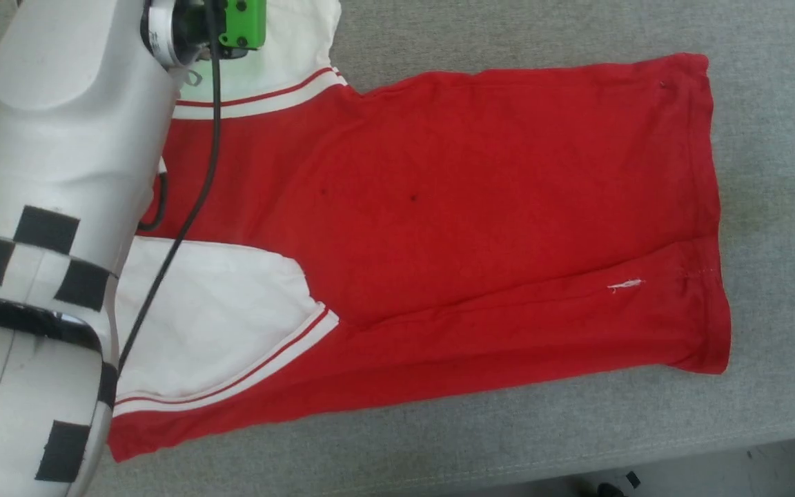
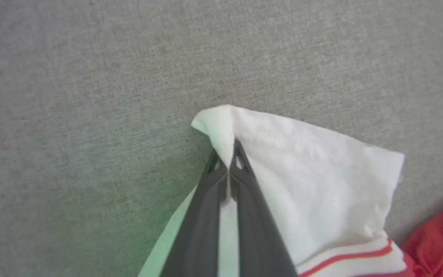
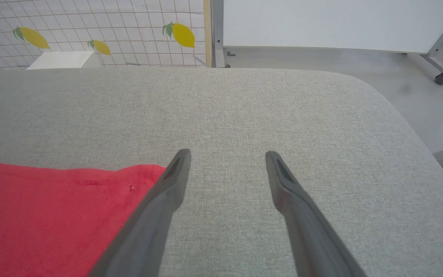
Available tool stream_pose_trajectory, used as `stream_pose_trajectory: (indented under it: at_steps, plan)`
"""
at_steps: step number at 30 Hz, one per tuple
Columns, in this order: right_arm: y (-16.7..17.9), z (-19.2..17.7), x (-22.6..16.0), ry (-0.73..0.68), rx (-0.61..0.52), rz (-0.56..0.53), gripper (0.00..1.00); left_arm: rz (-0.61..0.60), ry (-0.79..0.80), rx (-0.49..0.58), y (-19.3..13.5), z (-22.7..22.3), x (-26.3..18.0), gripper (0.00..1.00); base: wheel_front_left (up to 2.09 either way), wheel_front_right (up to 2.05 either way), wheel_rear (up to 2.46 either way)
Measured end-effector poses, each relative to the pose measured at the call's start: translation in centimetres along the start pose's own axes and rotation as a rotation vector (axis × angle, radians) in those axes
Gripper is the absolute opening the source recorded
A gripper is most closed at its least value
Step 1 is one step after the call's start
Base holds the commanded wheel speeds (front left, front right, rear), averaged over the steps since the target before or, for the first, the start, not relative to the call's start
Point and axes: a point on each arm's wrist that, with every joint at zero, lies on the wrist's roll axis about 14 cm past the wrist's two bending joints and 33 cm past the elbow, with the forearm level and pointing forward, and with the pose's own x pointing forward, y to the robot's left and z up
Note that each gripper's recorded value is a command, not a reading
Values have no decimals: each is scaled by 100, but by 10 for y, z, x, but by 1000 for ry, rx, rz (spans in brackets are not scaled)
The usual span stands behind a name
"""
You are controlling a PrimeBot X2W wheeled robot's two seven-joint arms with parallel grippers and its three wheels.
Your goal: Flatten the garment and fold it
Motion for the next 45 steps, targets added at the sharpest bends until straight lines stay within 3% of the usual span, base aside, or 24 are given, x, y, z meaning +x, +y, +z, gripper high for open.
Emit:
stream_pose_trajectory:
  at_steps: [3,7,19,29,30,32,40,45]
  plan:
    - [6,8,5,32,-35,31,100,-19,-29,-20,-2,1,-7,0,0,0,0]
    - [21,6,14,178,-106,86,100,-29,-47,-28,-1,-1,-18,0,0,0,0]
    - [56,-50,30,697,-311,168,100,-12,-108,-17,12,8,-32,0,0,0,0]
    - [68,-71,36,819,-389,211,100,-16,-108,-24,17,3,-25,0,0,0,0]
    - [69,-72,36,824,-386,215,40,-18,-109,-26,17,2,-25,0,0,0,0]
    - [70,-71,36,826,-371,224,0,-20,-112,-29,17,1,-25,0,0,0,0]
    - [74,-53,32,713,-277,238,0,-52,-210,-37,11,10,-50,0,0,0,0]
    - [75,-31,22,598,-193,236,0,-115,-350,-66,0,27,-91,0,0,0,0]
